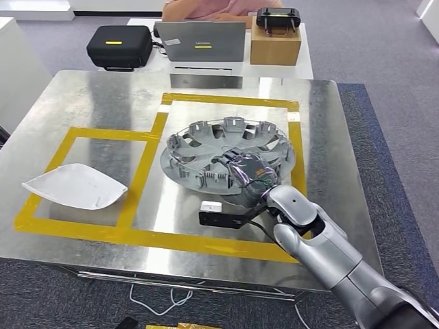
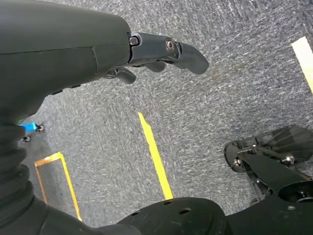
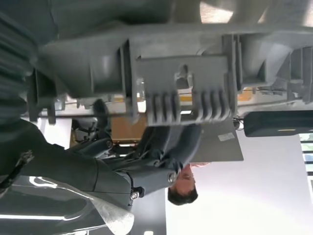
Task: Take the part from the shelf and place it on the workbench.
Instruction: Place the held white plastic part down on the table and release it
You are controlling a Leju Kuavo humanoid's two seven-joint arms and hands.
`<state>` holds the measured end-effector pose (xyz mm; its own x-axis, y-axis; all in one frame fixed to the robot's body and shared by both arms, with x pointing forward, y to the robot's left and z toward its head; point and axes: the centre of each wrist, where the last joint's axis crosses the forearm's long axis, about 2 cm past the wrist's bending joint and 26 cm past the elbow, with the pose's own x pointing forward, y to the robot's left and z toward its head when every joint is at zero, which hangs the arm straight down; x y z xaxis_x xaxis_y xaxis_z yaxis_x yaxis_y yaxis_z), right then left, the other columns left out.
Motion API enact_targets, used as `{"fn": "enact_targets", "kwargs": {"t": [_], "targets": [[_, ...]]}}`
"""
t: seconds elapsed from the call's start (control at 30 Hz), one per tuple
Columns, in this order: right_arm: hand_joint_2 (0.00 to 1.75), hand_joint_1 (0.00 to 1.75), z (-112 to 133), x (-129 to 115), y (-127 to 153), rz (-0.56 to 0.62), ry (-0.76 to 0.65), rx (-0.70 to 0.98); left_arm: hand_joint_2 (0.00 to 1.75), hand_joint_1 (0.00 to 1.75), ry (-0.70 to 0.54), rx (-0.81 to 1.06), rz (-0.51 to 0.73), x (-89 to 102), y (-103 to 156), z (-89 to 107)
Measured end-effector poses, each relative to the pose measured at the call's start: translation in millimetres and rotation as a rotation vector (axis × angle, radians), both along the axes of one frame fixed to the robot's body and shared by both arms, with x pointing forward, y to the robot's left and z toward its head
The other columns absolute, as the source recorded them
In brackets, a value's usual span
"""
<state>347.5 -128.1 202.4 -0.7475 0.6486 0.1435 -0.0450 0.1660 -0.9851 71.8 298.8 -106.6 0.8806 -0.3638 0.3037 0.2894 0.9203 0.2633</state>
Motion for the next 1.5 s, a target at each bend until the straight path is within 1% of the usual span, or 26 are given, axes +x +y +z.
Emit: {"fn": "enact_targets", "kwargs": {"t": [0.1, 0.43, 0.77, 1.13, 1.33, 1.5], "targets": [[0.0, 0.0, 2, -1, 2, 0.01, -0.008, -0.001, 0.0, 0.0, -0.009, -0.006, -0.004, 0.0, 1, 0.0], [0.0, 0.0, 9, -1, 5, 0.022, -0.033, -0.002, 0.0, 0.0, -0.023, 0.004, -0.011, 0.3, 3, 0.1], [0.0, 0.0, 6, -1, 8, 0.021, -0.058, -0.011, 0.0, 0.0, -0.007, 0.002, -0.008, 0.6, 3, 0.1], [0.0, 0.0, 11, -2, 12, 0.026, -0.09, -0.001, 0.0, 0.0, 0.001, -0.001, -0.007, 3.9, 3, 0.7], [0.0, 0.0, 5, -4, 12, 0.025, -0.078, -0.006, 0.0, 0.0, 0.006, -0.005, -0.008, 5.3, 1, 0.9], [0.0, 0.0, 7, -4, 12, 0.026, -0.081, -0.005, 0.0, 0.0, 0.009, 0.002, -0.006, 4.2, 5, 0.7]]}}
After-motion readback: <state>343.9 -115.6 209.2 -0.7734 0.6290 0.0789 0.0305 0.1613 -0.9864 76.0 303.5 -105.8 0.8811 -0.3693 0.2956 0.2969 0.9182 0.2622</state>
